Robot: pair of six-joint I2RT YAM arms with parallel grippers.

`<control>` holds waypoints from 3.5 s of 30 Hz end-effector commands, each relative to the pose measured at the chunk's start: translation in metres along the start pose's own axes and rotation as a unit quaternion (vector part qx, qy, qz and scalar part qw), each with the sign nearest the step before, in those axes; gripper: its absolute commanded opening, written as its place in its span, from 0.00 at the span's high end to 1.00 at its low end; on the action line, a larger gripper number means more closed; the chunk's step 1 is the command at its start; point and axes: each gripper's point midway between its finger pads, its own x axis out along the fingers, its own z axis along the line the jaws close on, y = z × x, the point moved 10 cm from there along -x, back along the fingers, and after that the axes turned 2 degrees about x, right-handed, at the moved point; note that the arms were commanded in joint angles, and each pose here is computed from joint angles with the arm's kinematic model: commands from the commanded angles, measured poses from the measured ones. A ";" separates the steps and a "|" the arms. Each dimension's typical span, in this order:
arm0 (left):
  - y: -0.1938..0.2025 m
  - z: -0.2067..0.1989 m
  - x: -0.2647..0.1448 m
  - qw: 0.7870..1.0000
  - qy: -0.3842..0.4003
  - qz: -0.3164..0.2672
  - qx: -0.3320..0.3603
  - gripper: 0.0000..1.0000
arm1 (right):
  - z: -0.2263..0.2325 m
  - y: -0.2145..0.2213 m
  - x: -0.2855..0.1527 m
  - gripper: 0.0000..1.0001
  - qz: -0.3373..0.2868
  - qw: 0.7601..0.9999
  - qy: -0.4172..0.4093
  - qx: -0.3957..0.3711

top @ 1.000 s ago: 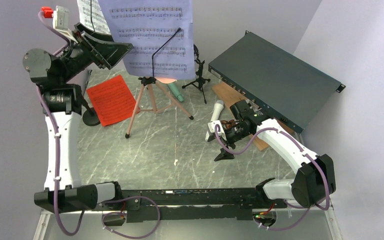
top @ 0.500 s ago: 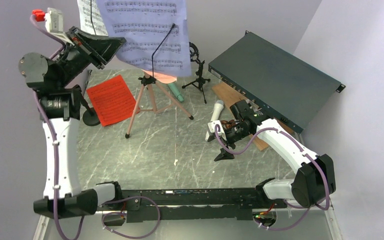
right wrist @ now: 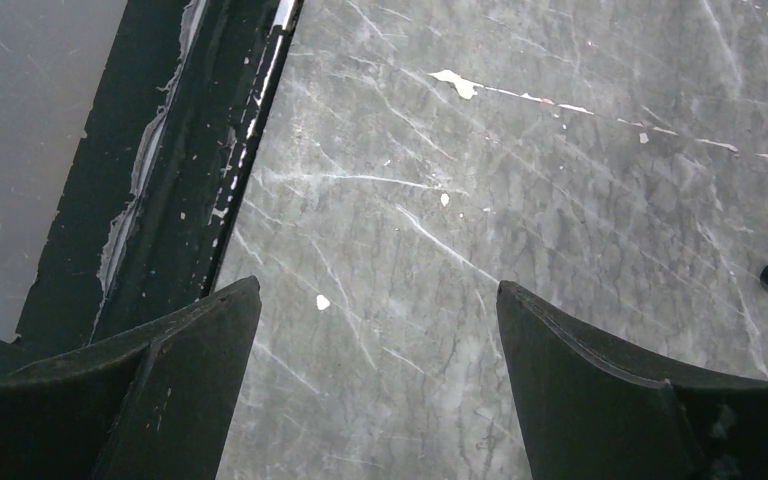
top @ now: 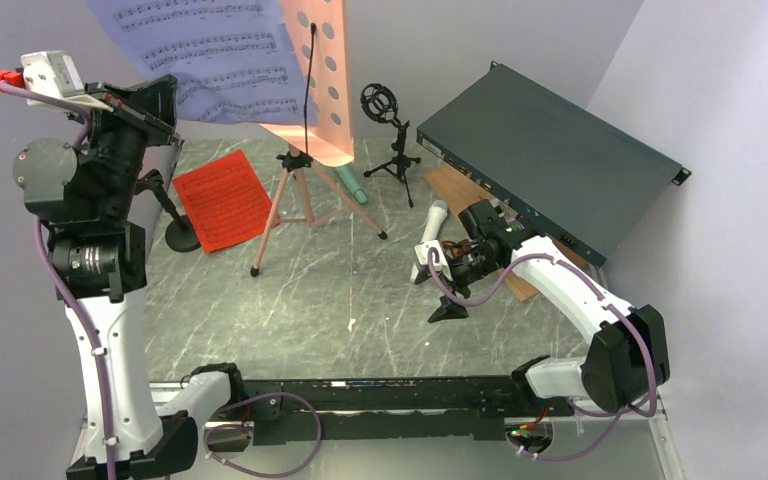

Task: Pack up the instrument practice props
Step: Pick up the sheet music from the music stand, then place the sheet music at the center of the board.

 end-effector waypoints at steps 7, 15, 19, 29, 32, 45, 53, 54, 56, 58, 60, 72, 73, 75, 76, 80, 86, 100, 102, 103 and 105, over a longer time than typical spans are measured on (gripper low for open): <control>-0.007 0.016 -0.014 0.991 -0.100 -0.013 0.083 1.00 | -0.002 -0.004 0.002 0.09 -0.019 1.000 -0.008 -0.012; 0.007 0.012 -0.053 0.990 -0.088 -0.008 0.113 1.00 | -0.003 -0.002 0.003 0.09 -0.016 1.000 -0.012 -0.008; 0.022 0.023 -0.084 0.979 -0.155 -0.006 0.129 1.00 | -0.003 -0.001 0.005 0.09 -0.014 1.000 -0.015 -0.007; 0.103 0.059 -0.112 0.954 -0.257 0.126 0.093 1.00 | -0.004 0.001 0.007 0.09 -0.011 1.000 -0.018 -0.002; 0.130 0.070 -0.108 0.946 -0.262 0.173 0.083 1.00 | -0.004 0.001 0.007 0.09 -0.010 1.000 -0.018 -0.003; 0.176 0.122 -0.056 0.925 -0.246 0.262 0.123 1.00 | -0.004 0.002 0.008 0.09 -0.005 1.000 -0.021 -0.002; 0.204 0.159 -0.008 0.927 -0.183 0.315 0.094 1.00 | -0.003 0.001 0.007 0.09 -0.005 1.000 -0.019 -0.006; 0.208 0.163 -0.004 0.926 -0.179 0.320 0.087 1.00 | -0.003 0.001 0.006 0.09 -0.004 1.000 -0.019 -0.006; 0.212 0.170 0.003 0.928 -0.170 0.324 0.068 1.00 | -0.003 0.001 0.006 0.09 -0.005 1.000 -0.019 -0.007; 0.212 0.176 0.009 0.933 -0.159 0.320 0.045 1.00 | -0.002 0.001 0.006 0.09 -0.005 1.000 -0.019 -0.008; 0.212 0.180 0.013 0.937 -0.147 0.315 0.024 1.00 | -0.002 0.001 0.006 0.09 -0.006 1.000 -0.019 -0.010; 0.248 0.232 0.026 0.913 -0.191 0.359 -0.033 1.00 | -0.002 0.001 0.007 0.09 -0.003 1.000 -0.023 -0.010; 0.253 0.237 0.026 0.905 -0.202 0.372 -0.034 1.00 | -0.002 0.001 0.007 0.09 -0.003 1.000 -0.023 -0.010; 0.263 0.248 0.025 0.889 -0.232 0.394 -0.035 1.00 | -0.002 0.001 0.007 0.09 -0.003 1.000 -0.022 -0.009; 0.267 0.253 0.024 0.880 -0.250 0.402 -0.033 1.00 | -0.002 0.001 0.007 0.09 -0.003 1.000 -0.022 -0.009; 0.283 0.264 0.019 0.849 -0.297 0.435 -0.042 1.00 | -0.002 0.002 0.007 0.09 -0.003 1.000 -0.023 -0.009; 0.307 0.269 0.016 0.801 -0.349 0.486 -0.025 1.00 | -0.002 0.002 0.008 0.09 -0.002 1.000 -0.026 -0.008; 0.315 0.267 0.014 0.773 -0.348 0.530 0.015 0.94 | -0.001 0.001 0.009 0.09 0.000 1.000 -0.028 -0.010; 0.313 0.264 0.012 0.773 -0.352 0.528 0.009 0.97 | -0.001 0.002 0.009 0.09 0.000 1.000 -0.028 -0.009; 0.310 0.261 0.013 0.780 -0.348 0.521 -0.001 1.00 | -0.001 0.002 0.009 0.09 0.000 1.000 -0.029 -0.010; 0.304 0.252 0.020 0.804 -0.319 0.501 -0.036 1.00 | -0.001 0.002 0.009 0.09 0.001 1.000 -0.030 -0.009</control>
